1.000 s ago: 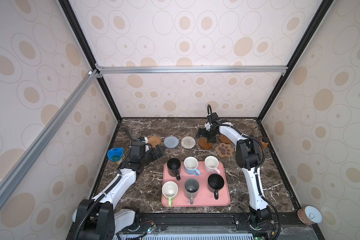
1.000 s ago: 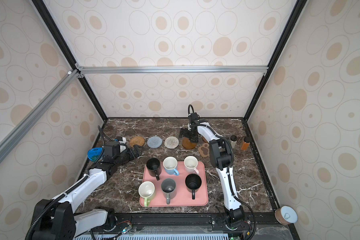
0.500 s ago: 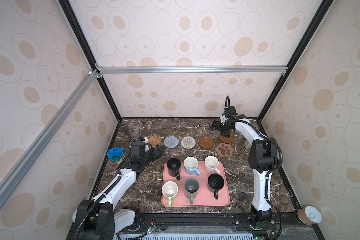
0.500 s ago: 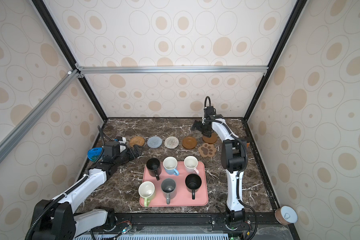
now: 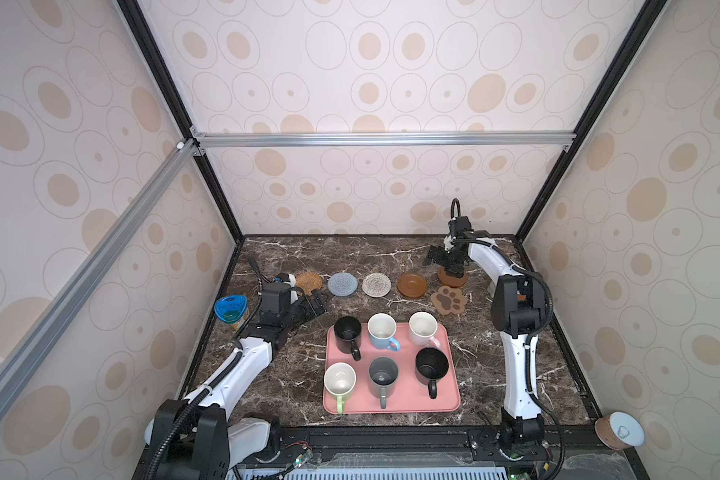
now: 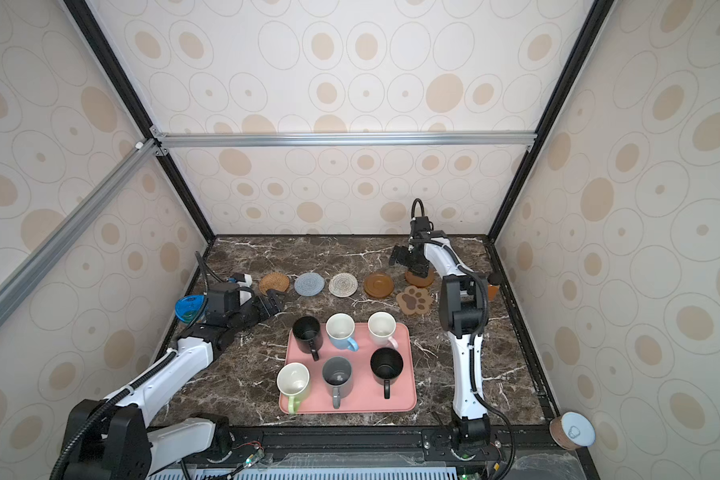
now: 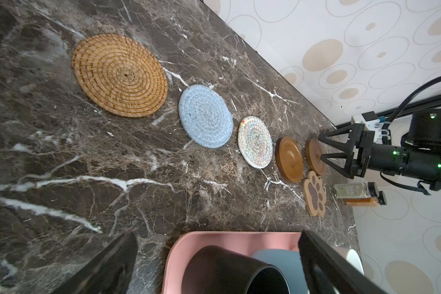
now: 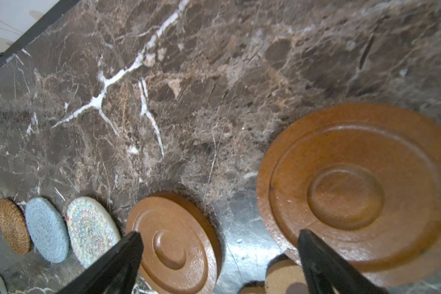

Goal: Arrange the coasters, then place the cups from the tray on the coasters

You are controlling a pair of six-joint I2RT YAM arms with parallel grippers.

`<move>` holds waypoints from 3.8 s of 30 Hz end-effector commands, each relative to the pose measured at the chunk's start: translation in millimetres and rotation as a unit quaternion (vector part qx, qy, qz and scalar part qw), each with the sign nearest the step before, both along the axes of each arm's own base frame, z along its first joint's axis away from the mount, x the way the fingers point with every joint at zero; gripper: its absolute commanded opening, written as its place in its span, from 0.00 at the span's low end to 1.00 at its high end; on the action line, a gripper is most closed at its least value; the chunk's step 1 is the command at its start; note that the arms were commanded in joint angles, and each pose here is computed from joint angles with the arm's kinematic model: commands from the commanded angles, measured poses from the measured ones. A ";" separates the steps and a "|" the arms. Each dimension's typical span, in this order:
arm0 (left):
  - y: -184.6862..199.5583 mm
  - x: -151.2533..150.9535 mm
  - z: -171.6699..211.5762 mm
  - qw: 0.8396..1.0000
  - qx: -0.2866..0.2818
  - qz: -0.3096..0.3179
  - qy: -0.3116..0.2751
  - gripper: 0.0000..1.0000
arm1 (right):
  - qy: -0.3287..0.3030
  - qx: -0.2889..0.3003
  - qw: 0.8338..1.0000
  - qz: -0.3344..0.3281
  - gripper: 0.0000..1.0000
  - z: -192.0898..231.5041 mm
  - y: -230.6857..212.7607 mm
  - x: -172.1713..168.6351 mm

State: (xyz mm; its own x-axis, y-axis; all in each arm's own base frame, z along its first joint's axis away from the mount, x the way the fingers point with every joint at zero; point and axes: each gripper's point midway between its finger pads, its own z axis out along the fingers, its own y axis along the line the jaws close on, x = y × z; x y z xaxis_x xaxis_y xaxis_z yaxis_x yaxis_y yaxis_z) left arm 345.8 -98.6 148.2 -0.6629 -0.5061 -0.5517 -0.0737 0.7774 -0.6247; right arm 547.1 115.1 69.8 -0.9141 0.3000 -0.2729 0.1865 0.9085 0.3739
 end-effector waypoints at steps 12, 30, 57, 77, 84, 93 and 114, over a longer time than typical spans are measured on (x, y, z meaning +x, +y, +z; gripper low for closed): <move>2.2 2.2 10.3 1.000 -0.008 0.007 -0.014 1.00 | 0.041 -0.007 0.998 0.038 0.99 -14.6 0.2 -35.2; 0.7 2.9 7.8 1.000 -0.011 0.005 -0.012 1.00 | 0.020 0.099 0.995 0.018 0.99 3.8 28.7 -58.9; 0.2 -1.2 4.0 1.000 -0.016 0.006 -0.009 1.00 | 0.102 -0.039 0.993 0.042 0.99 -15.9 -19.3 -136.0; 2.2 -2.5 9.6 1.000 -0.011 0.008 -0.015 1.00 | 0.005 0.052 0.999 0.008 0.99 -1.9 9.3 -7.0; 3.5 -3.1 9.1 1.000 -0.008 0.011 -0.014 1.00 | 0.025 0.031 0.999 0.005 0.99 -19.9 2.6 -9.4; 2.6 1.0 8.1 1.000 -0.005 0.008 -0.008 1.00 | 0.081 0.025 0.996 0.030 0.99 -45.6 2.3 -42.2; 2.3 9.4 9.7 1.000 -0.004 0.012 0.000 1.00 | 0.107 0.033 0.992 0.058 0.98 -56.4 3.8 -83.9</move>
